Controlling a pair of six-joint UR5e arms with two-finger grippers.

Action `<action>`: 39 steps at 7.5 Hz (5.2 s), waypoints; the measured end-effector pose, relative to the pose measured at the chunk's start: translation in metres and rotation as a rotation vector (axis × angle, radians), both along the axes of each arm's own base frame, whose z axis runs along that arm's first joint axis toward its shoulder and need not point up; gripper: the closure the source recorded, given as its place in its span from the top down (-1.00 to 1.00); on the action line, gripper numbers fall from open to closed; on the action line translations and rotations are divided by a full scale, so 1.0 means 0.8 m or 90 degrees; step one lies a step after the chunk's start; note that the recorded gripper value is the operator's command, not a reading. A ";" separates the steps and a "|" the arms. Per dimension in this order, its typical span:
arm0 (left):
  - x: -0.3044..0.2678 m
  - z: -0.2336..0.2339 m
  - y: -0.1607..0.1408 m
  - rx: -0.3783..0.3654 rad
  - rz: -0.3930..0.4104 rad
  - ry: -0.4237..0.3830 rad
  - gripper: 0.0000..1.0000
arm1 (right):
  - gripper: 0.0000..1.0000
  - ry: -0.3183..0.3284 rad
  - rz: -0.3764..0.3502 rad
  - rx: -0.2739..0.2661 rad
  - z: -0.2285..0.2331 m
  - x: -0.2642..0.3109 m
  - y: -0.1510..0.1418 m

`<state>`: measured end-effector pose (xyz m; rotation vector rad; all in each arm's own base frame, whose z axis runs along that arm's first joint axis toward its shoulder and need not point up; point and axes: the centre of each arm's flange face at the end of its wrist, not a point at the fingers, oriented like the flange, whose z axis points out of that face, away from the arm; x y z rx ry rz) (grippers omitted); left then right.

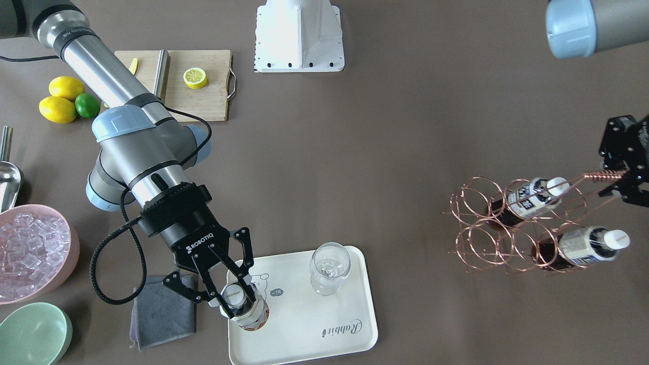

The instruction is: Take tea from basket to plate

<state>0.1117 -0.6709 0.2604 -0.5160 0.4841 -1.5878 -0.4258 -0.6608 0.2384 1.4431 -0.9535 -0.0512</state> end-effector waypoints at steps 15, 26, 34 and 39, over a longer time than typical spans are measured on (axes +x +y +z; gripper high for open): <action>-0.190 0.244 -0.050 0.095 0.009 -0.018 0.97 | 1.00 -0.055 -0.048 -0.005 0.023 -0.037 0.088; -0.192 0.326 0.190 0.344 0.509 0.026 0.97 | 1.00 0.185 -0.412 -0.384 0.189 0.190 0.240; -0.205 0.477 0.320 0.603 0.693 0.062 0.97 | 1.00 0.299 -0.334 -0.823 0.456 0.507 0.261; -0.201 0.480 0.322 0.644 0.718 0.055 0.97 | 1.00 0.275 -0.310 -0.894 0.500 0.551 0.269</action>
